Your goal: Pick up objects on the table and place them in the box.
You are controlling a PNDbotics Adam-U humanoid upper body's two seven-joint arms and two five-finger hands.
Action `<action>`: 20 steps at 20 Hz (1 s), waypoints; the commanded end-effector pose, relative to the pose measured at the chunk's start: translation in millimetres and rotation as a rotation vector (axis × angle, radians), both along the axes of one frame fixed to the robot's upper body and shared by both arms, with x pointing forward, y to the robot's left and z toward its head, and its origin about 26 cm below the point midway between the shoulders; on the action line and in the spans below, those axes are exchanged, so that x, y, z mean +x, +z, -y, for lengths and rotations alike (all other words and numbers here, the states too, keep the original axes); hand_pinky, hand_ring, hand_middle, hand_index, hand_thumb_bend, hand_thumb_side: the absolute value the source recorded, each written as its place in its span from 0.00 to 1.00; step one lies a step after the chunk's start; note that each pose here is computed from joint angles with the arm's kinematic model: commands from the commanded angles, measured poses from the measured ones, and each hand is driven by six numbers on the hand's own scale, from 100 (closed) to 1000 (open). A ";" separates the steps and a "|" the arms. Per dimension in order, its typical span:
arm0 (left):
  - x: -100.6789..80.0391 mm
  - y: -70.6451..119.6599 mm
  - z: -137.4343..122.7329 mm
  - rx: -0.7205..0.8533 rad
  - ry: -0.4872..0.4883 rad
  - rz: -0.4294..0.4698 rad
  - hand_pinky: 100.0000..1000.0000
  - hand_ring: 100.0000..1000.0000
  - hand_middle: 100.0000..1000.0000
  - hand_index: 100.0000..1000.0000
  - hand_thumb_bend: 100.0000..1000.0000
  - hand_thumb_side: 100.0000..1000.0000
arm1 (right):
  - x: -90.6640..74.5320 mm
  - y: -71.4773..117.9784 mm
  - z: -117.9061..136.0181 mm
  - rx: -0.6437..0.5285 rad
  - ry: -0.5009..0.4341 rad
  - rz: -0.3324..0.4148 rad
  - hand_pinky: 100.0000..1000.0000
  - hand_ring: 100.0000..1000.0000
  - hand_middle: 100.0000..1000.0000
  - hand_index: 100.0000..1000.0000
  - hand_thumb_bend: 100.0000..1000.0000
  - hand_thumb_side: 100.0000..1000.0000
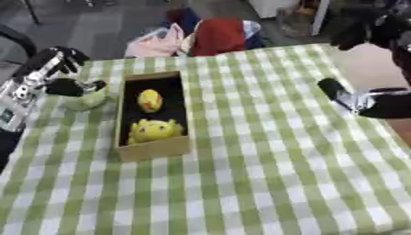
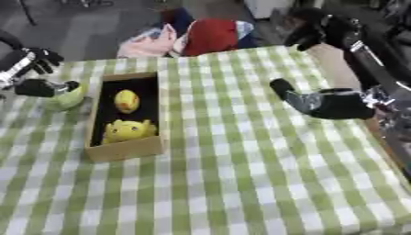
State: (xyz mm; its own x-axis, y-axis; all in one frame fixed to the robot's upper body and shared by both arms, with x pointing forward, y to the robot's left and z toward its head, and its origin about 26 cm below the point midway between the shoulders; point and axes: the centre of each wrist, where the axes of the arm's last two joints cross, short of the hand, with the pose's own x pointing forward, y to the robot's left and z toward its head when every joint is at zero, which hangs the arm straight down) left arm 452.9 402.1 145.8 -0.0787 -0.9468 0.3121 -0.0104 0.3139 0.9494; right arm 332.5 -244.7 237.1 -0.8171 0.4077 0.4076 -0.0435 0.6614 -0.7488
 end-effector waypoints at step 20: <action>0.1 -1.1 -16.9 0.309 0.250 0.158 0.37 0.38 0.33 0.44 0.26 0.00 | -6.4 10.6 17.8 0.061 0.006 -0.067 0.64 0.71 0.57 0.94 0.22 0.18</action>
State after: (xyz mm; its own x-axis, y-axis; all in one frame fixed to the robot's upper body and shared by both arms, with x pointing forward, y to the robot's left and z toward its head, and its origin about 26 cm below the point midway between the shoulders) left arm 451.1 414.4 124.0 0.1281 -0.9911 0.0350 -0.1312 0.0181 0.9912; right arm 327.6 -257.9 238.7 -0.7798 0.3649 0.5087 -0.1198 0.7105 -0.6934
